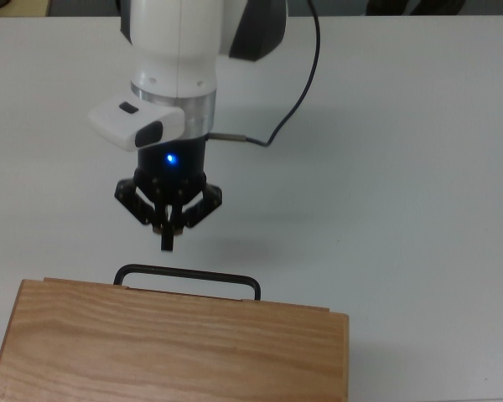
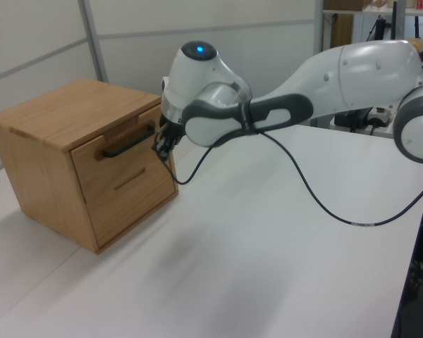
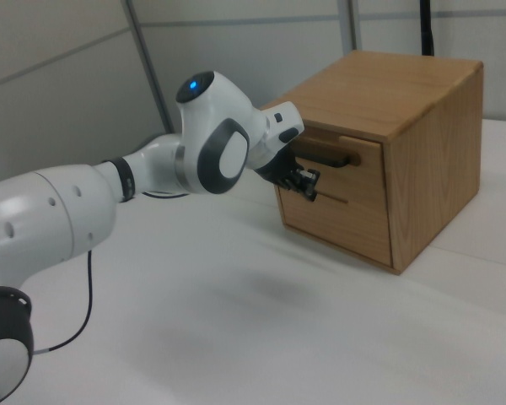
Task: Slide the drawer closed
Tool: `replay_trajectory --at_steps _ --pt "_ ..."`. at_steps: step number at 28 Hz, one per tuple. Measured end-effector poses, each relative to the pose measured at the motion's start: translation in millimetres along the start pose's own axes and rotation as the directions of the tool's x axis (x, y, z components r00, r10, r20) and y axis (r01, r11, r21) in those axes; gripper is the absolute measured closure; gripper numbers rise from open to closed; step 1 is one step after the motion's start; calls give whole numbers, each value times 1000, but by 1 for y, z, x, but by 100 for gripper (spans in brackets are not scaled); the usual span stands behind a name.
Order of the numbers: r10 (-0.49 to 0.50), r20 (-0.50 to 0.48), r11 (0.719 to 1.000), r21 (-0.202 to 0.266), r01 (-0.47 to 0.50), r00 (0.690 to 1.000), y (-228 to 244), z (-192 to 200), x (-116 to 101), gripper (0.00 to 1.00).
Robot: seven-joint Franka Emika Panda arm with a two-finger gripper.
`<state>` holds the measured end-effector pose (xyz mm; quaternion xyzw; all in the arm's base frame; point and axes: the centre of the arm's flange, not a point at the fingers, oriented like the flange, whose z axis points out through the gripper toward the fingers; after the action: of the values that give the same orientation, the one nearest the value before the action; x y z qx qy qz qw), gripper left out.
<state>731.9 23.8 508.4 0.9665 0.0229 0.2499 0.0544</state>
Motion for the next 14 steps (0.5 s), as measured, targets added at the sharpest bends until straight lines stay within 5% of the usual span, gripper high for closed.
replay_trajectory --at_steps 14 --pt "34 319 995 79 -62 947 25 -84 -32 99"
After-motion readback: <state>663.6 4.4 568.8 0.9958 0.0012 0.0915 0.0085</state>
